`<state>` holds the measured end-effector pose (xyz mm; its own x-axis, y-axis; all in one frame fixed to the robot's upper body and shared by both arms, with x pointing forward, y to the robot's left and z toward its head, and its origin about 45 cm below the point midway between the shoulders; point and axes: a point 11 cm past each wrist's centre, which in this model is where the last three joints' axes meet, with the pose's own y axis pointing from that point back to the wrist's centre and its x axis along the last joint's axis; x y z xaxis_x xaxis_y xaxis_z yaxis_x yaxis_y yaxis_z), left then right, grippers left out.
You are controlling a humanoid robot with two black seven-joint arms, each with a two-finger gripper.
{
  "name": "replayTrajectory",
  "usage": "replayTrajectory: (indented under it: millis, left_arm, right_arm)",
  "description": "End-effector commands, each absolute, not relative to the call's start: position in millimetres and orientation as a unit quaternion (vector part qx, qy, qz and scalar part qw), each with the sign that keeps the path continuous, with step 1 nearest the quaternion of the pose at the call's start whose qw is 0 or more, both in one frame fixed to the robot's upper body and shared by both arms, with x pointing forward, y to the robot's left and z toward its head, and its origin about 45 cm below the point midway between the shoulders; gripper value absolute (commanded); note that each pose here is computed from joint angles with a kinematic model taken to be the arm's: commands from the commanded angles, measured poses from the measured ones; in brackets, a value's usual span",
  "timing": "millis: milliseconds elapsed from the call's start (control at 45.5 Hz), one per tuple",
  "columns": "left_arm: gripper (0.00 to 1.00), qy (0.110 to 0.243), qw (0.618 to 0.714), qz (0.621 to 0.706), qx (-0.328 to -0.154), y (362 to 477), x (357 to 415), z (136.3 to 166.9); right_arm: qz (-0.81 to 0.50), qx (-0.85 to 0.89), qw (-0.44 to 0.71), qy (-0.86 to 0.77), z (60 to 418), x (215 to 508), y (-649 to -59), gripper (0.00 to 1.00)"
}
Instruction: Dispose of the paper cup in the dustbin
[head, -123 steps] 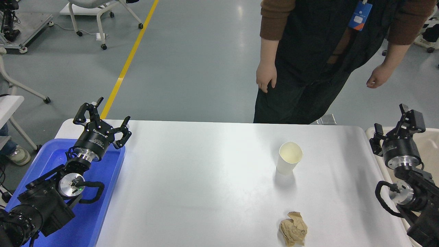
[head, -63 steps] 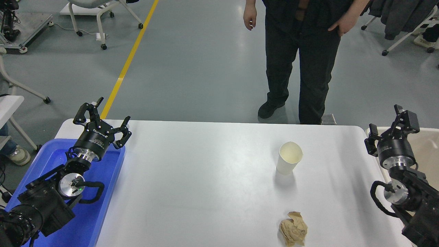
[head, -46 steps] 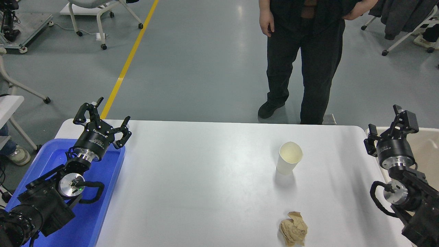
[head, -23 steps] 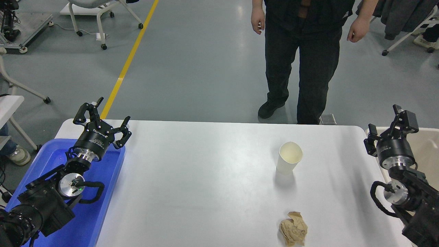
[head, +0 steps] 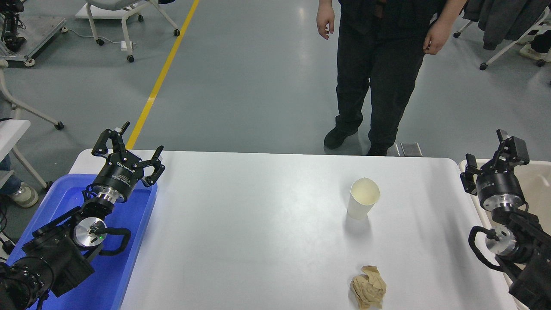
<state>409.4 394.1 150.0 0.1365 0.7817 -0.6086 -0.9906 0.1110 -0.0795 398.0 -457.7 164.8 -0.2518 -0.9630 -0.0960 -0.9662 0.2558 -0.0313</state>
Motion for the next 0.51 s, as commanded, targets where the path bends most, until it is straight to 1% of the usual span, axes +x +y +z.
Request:
replayTrajectory:
  millis: [0, 66, 88, 242, 418, 440, 484]
  left_arm:
    - [1.0, 0.215, 0.7136, 0.6209, -0.243, 393.9, 409.5, 150.0]
    - [1.0, 0.215, 0.7138, 0.6207, -0.243, 394.5, 409.4, 150.4]
    - [1.0, 0.215, 0.714, 0.6207, -0.242, 394.1, 409.3, 149.9]
    - [1.0, 0.215, 0.714, 0.6207, -0.242, 393.8, 409.5, 149.9]
    - [1.0, 0.215, 0.7136, 0.6208, -0.243, 393.9, 409.5, 150.0]
    - [1.0, 0.214, 0.7132, 0.6218, -0.242, 395.1, 409.3, 150.2]
    - [1.0, 0.215, 0.7136, 0.6208, -0.243, 393.9, 409.5, 150.0]
  right_arm:
    - [-0.039, -0.655, -0.052, 0.752, 177.5, 402.1, -466.3, 0.99]
    - [-0.058, -0.672, -0.089, 0.733, 180.8, 404.5, -465.7, 0.99]
    - [-0.064, -0.678, -0.1, 0.726, 182.3, 405.5, -465.6, 0.99]
    - [-0.107, -0.713, -0.195, 0.665, 187.4, 410.4, -461.6, 0.99]
    - [-0.168, -0.747, -0.31, 0.564, 191.1, 417.1, -449.5, 0.99]
    - [-0.176, -0.749, -0.323, 0.551, 192.1, 417.8, -448.6, 0.99]
    - [-0.191, -0.753, -0.346, 0.526, 194.3, 419.8, -445.8, 0.99]
